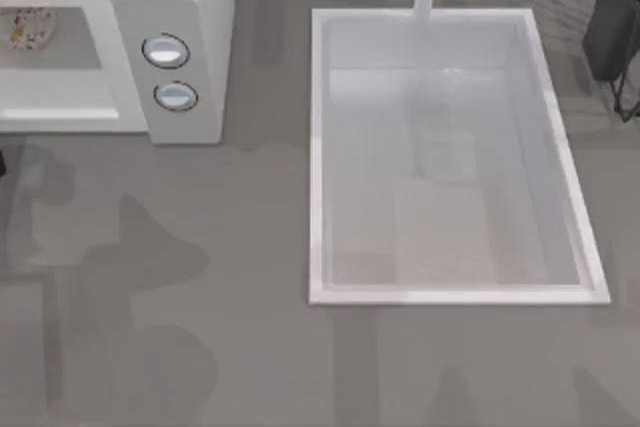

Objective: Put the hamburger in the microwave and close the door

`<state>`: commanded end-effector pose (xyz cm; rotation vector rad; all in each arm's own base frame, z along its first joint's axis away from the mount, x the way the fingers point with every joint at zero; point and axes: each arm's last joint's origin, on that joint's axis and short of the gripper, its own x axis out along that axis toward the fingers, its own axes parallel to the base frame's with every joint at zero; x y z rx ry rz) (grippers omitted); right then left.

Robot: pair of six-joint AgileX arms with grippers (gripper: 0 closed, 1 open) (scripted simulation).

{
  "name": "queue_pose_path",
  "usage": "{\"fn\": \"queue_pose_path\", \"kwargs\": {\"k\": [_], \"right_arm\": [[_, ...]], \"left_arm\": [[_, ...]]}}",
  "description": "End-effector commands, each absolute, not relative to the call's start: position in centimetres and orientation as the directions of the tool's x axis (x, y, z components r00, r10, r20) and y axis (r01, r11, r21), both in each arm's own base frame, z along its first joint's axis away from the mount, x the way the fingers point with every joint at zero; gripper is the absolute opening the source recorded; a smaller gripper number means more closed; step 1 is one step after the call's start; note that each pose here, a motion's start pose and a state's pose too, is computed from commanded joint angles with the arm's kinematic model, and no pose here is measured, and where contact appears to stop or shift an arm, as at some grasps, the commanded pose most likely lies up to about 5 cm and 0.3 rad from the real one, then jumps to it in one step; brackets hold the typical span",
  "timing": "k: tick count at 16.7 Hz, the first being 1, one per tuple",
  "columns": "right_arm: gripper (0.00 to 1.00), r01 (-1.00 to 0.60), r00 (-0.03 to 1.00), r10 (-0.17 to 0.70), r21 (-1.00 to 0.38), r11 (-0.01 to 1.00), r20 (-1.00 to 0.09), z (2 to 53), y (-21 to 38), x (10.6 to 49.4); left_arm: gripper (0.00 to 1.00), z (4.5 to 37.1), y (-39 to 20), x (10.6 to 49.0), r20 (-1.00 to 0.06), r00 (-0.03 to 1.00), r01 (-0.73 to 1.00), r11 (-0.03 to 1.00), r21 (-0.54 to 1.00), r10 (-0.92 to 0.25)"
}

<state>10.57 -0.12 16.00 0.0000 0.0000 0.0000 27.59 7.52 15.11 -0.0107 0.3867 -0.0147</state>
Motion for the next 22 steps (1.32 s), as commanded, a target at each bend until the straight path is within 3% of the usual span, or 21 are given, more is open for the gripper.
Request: {"fn": "queue_pose_path", "kwargs": {"k": [4,12,22], "right_arm": [[1.0,0.0,1.0,0.0,0.0,1.0,0.0,16.0,-0.1,10.6],[1.0,0.0,1.0,0.0,0.0,1.0,0.0,16.0,-0.1,10.6],[1.0,0.0,1.0,0.0,0.0,1.0,0.0,16.0,-0.1,10.6]], "left_arm": [[1.0,17.9,7.5,27.4,-0.349,0.937,0.012,1.0,-0.003,-0.012],[1.0,18.6,6.9,26.6,-0.331,0.944,0.011,1.0,0.003,-0.01],[1.0,21.4,2.1,17.0,-0.15,0.989,0.0,1.0,0.031,0.005]]}}
